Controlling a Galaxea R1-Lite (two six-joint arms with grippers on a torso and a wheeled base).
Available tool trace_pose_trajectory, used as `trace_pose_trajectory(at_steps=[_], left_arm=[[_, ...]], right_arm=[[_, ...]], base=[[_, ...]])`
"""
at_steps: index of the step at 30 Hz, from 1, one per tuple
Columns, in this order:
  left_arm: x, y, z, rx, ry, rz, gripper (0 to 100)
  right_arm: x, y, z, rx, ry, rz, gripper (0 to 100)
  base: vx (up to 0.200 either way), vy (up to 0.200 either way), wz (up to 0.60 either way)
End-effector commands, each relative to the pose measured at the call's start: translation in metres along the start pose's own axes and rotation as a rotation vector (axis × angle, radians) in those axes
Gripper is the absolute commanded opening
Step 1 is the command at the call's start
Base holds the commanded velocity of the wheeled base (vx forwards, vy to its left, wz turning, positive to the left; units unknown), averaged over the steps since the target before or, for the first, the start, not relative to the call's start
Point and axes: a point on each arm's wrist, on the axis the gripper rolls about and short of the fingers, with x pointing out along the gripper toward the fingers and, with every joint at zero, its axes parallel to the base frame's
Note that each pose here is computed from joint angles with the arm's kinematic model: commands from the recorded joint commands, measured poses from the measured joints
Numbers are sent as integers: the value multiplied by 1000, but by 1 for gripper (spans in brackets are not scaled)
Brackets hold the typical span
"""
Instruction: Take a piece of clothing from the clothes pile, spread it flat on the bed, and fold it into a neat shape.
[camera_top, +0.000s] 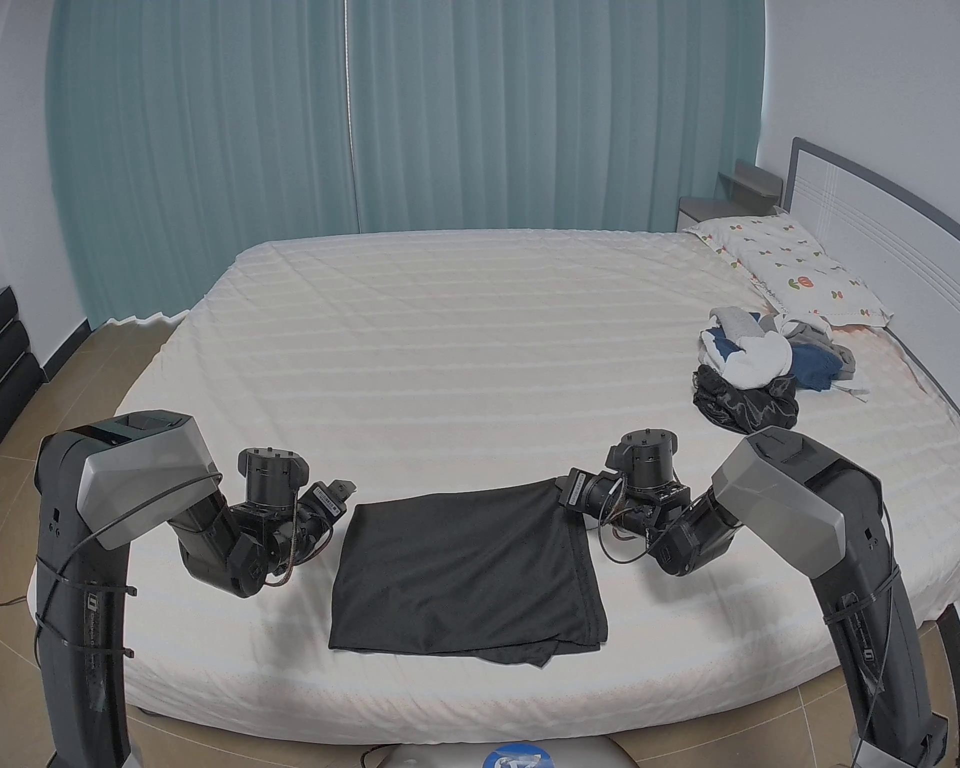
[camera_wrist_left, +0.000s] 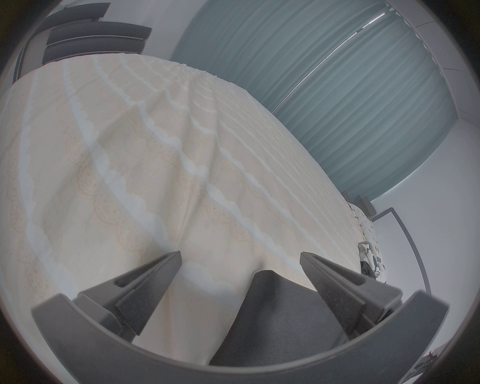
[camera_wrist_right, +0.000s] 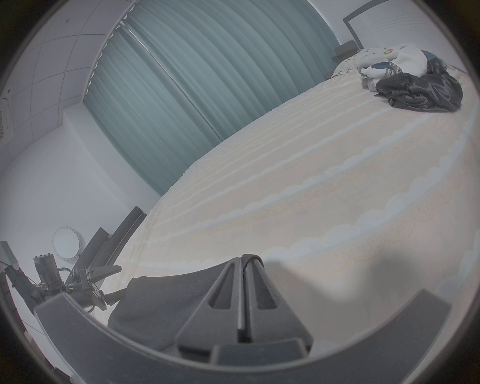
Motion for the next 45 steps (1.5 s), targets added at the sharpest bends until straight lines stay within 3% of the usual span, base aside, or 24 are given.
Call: trace_pose_trajectory(at_steps=[1,2,3,10,14,19,24,32,33,45], left_arm=[[0,0,0,0,0,-1,100],[0,0,0,1,0,-1,100],[0,0,0,1,0,-1,100],[3,-4,3,3,-15,-22,100],[9,-20,11,4,-43,-73,100],[15,-35,-2,33,-18,-121,100],[24,-32,-11,89,-6,-115,100],[27,-29,-19,102,12,-106,100],[28,-29,-19,105,12,-106,0],[28,-27,-14,97,-41,-77,0]], right_arm=[[1,-2,-2,1,5,-3,0],[1,-2,-2,1,6,-3,0],[1,-2,-3,1,7,-4,100],[-4,-1,7,5,-17,-3,100],[-19,2,13,23,-9,-11,100],[-38,10,8,48,12,-8,100],[-46,10,2,47,25,-8,100],[-48,9,-2,51,37,-14,100],[-48,8,-2,51,37,-15,100],[-49,5,-1,58,35,-23,100]], base=[[0,0,0],[0,0,0],[0,0,0],[0,0,0],[0,0,0],[0,0,0],[0,0,0],[0,0,0],[0,0,0],[0,0,0]])
